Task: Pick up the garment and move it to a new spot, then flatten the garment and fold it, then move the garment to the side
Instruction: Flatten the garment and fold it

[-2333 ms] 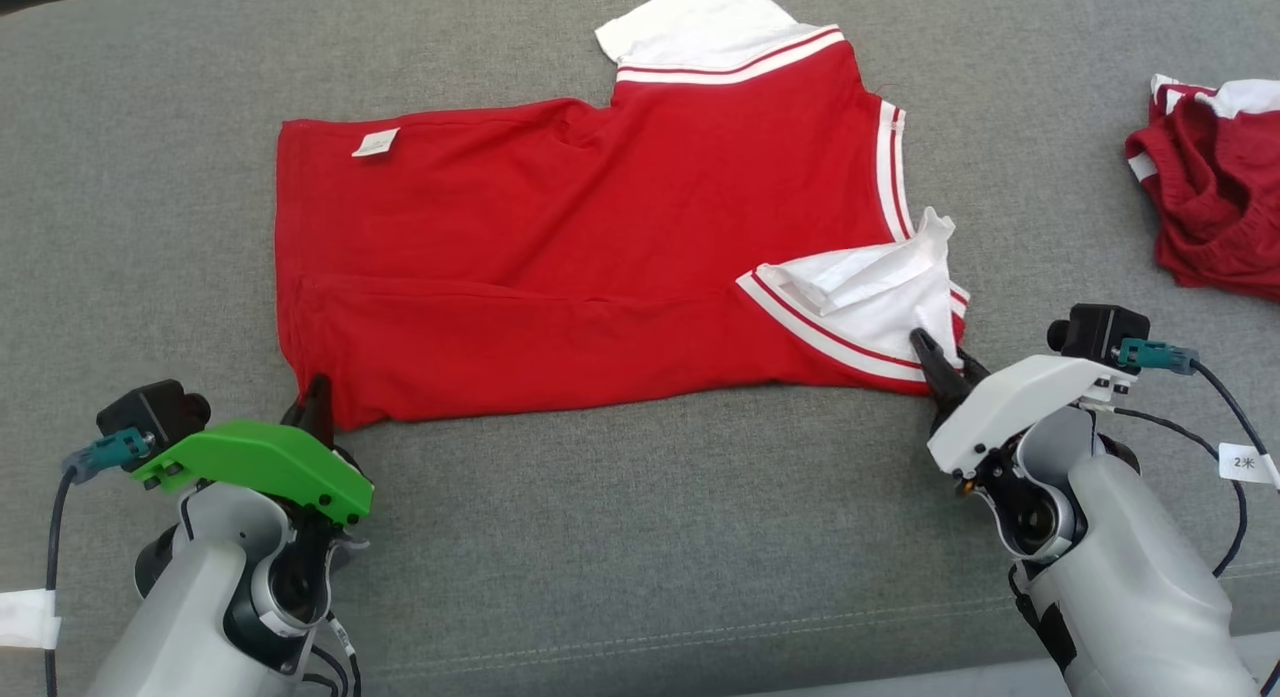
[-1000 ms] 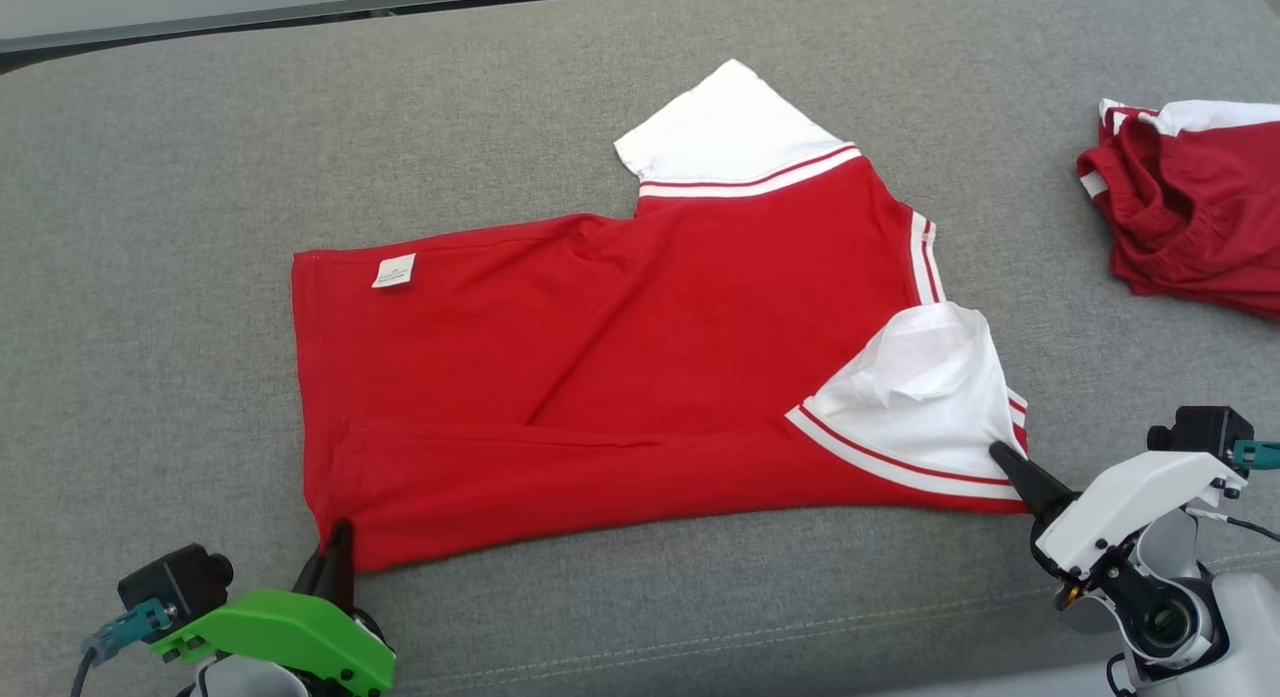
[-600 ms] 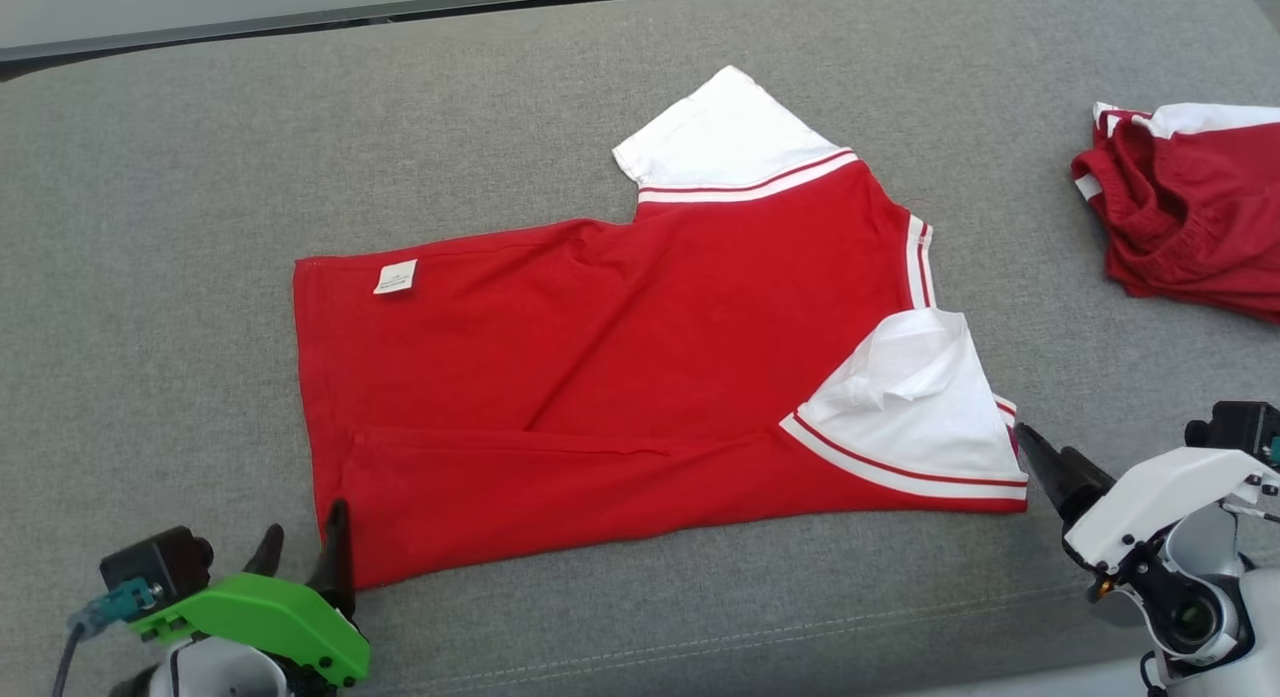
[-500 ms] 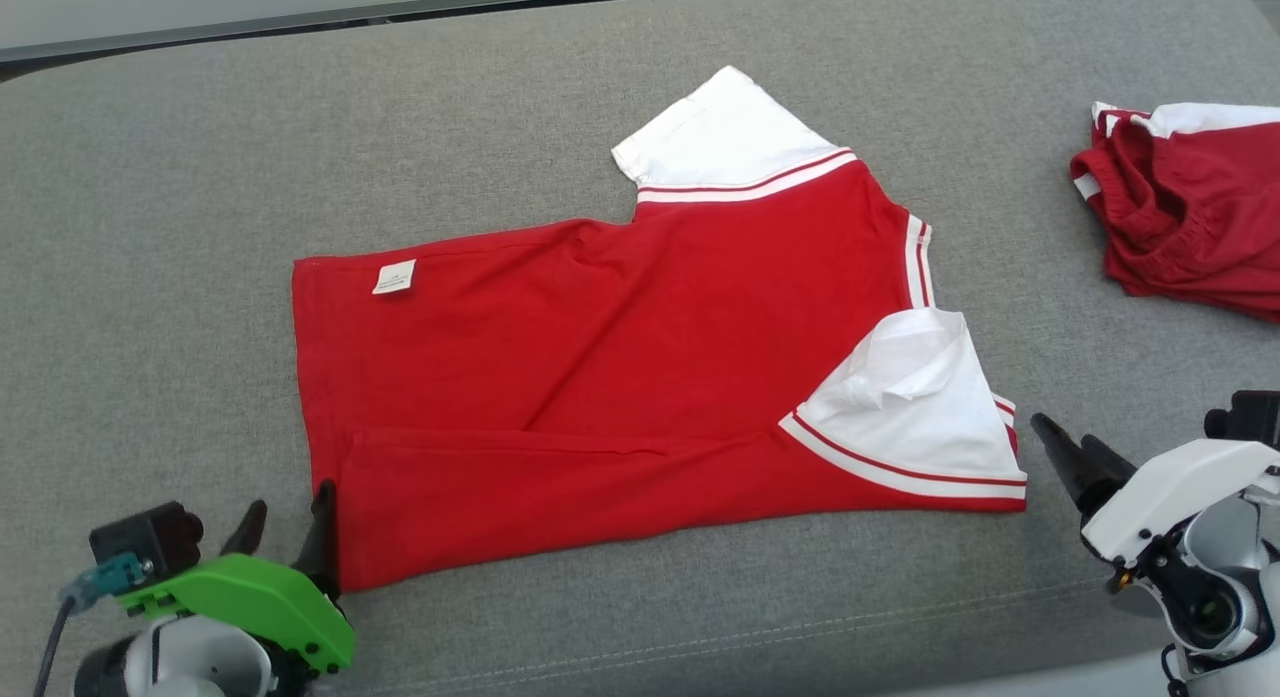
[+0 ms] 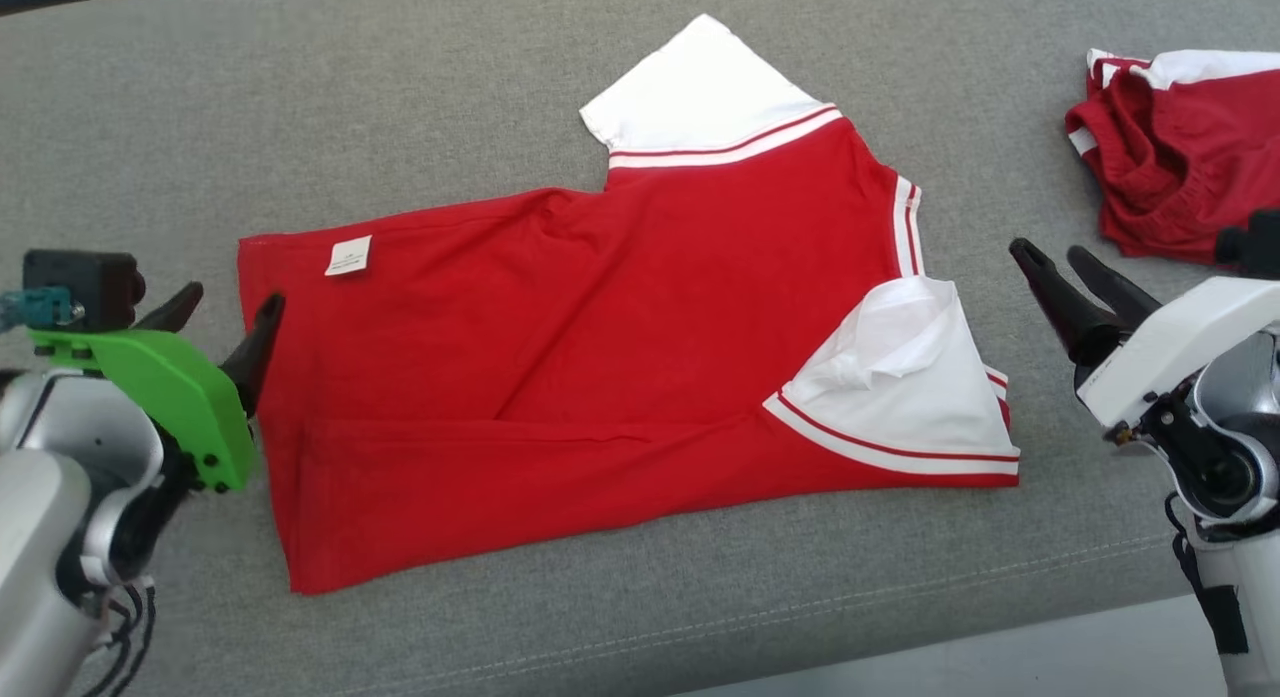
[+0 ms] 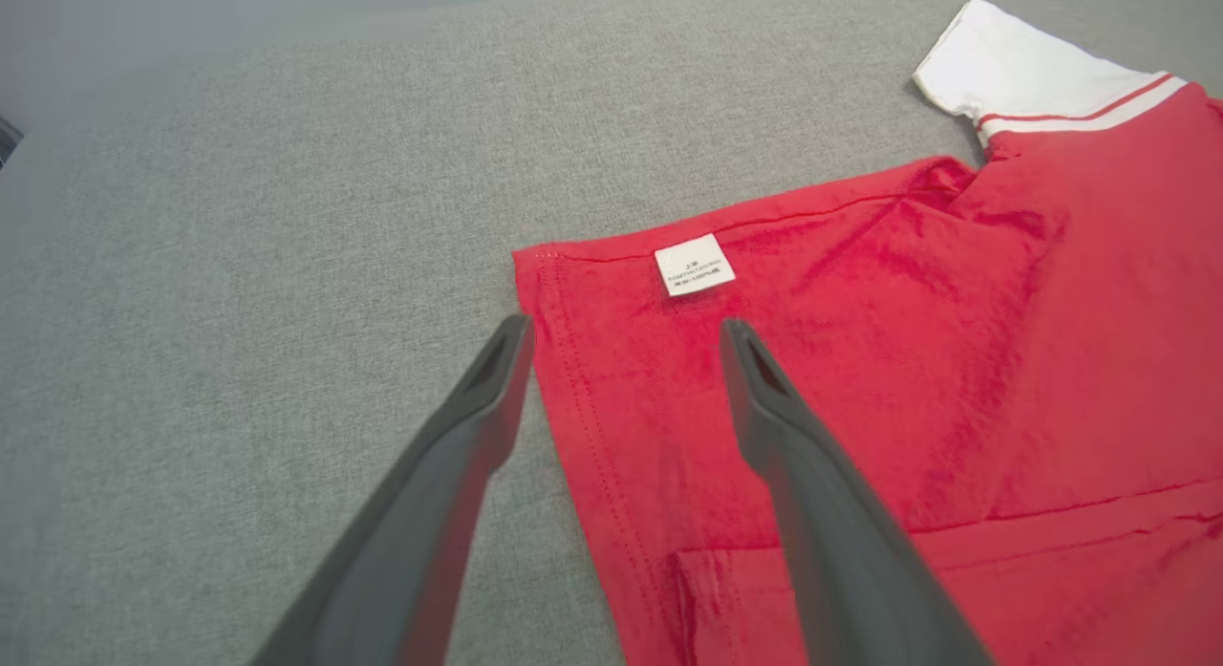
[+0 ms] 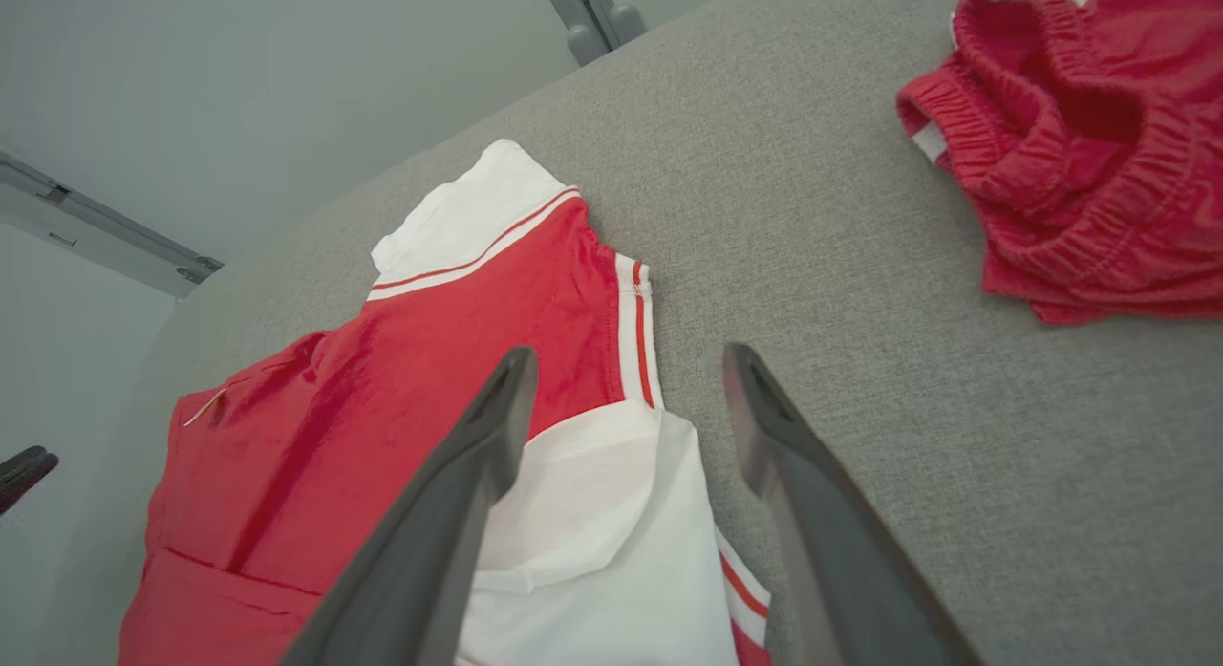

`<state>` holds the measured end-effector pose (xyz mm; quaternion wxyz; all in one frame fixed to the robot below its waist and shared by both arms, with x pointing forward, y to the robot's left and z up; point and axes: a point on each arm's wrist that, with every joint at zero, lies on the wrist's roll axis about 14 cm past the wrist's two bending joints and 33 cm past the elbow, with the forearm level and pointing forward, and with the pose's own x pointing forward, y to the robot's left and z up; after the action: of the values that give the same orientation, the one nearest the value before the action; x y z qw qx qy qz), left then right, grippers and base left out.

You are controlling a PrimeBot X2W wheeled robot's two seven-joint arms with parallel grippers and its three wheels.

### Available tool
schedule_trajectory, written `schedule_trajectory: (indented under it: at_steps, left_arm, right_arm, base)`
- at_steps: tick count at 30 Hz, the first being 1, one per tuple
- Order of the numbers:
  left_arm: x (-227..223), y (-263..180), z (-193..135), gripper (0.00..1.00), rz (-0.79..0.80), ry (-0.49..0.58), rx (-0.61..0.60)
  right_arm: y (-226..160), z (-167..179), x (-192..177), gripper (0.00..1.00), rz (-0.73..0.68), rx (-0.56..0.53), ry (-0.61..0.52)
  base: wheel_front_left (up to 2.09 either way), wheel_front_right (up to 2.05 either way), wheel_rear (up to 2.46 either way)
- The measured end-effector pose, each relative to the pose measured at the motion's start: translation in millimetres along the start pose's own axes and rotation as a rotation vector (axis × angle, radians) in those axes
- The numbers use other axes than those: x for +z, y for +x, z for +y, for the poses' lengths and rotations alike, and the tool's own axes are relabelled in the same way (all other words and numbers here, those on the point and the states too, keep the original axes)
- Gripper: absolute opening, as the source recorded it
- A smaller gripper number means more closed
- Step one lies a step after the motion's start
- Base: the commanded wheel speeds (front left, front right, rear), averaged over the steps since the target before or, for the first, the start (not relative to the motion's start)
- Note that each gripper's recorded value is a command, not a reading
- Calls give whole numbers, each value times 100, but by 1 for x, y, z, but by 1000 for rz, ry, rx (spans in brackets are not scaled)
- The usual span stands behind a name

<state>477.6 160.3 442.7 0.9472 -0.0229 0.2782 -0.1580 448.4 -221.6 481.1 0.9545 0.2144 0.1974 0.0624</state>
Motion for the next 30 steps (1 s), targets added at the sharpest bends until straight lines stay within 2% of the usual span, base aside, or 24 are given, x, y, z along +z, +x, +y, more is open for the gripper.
schedule_trajectory:
  at_steps: [6,11,18,30]
  left_arm:
    - [12,29,17,100,75,72,-42]
    - [12,52,36,100,116,19,-17]
    - [-2,75,33,100,185,-19,-65]
    - [-32,89,45,100,251,25,-42]
  right_arm:
    - [20,10,6,100,17,39,-55]
    - [36,12,4,100,36,57,-71]
    - [52,5,-2,100,61,55,-87]
    - [70,2,-12,100,90,65,-101]
  base:
    - [0,0,0]
    - [0,0,0]
    - [0,0,0]
    - [0,0,0]
